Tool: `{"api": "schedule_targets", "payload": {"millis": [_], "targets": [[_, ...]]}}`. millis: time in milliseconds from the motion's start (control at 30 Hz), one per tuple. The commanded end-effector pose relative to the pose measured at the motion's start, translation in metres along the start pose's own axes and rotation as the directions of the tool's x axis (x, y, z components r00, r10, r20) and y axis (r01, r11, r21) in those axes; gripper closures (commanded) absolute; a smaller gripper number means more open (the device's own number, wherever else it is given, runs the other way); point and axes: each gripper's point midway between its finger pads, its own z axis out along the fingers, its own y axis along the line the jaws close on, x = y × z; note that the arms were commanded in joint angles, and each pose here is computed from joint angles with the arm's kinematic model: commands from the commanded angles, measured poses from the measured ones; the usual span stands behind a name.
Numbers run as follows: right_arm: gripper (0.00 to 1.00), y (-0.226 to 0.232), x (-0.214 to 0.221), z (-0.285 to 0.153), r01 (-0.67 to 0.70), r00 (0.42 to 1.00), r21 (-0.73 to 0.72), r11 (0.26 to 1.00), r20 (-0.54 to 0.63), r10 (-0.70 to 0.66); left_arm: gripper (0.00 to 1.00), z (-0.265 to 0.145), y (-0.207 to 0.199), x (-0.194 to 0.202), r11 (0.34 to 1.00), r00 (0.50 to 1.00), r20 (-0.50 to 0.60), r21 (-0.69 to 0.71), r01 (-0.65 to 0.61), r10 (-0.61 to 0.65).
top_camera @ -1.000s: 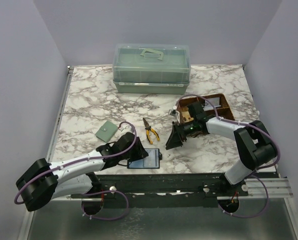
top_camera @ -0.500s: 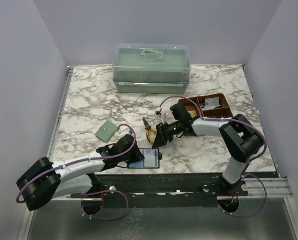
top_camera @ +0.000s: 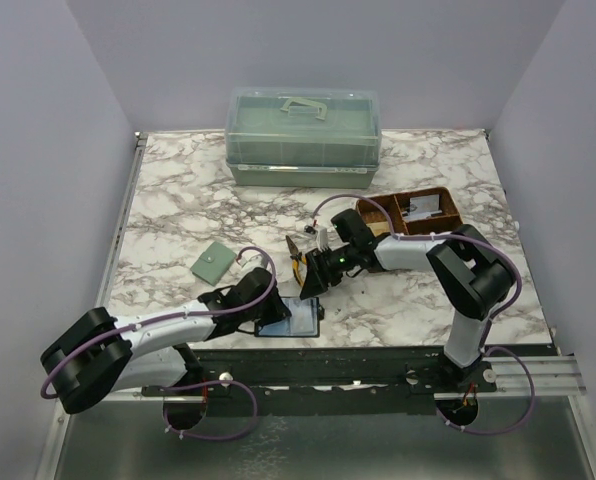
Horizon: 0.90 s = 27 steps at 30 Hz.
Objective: Take the credit cards out of the card holder
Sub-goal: Remove the credit card from the card holder.
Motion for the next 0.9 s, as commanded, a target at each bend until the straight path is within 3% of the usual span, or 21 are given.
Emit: {"api": "schedule_targets", "payload": {"millis": [0,467,767,867], "targets": [[0.42,-0.006,0.003,0.006,0.005,1.0,0.038,0.999,-0.024,-0.004,0.84,0.008,0.04,0.013,0.988,0.999,-0.038,-0.152,-0.016,0.011],[0.44,0.026,0.003,0.003,0.047,0.998,-0.096,0.994,-0.032,-0.05,0.85,0.009,0.044,0.015,0.987,0.999,-0.044,-0.162,-0.01,0.003],[0.61,0.038,0.007,0.006,0.053,0.997,-0.142,0.988,-0.051,-0.061,0.85,0.006,0.042,0.013,0.989,1.0,-0.027,-0.147,0.011,-0.015],[0.62,0.039,0.005,0.005,0.06,0.997,-0.142,0.988,-0.048,-0.068,0.85,0.005,0.04,0.011,0.99,1.0,-0.022,-0.14,0.014,-0.017]]}}
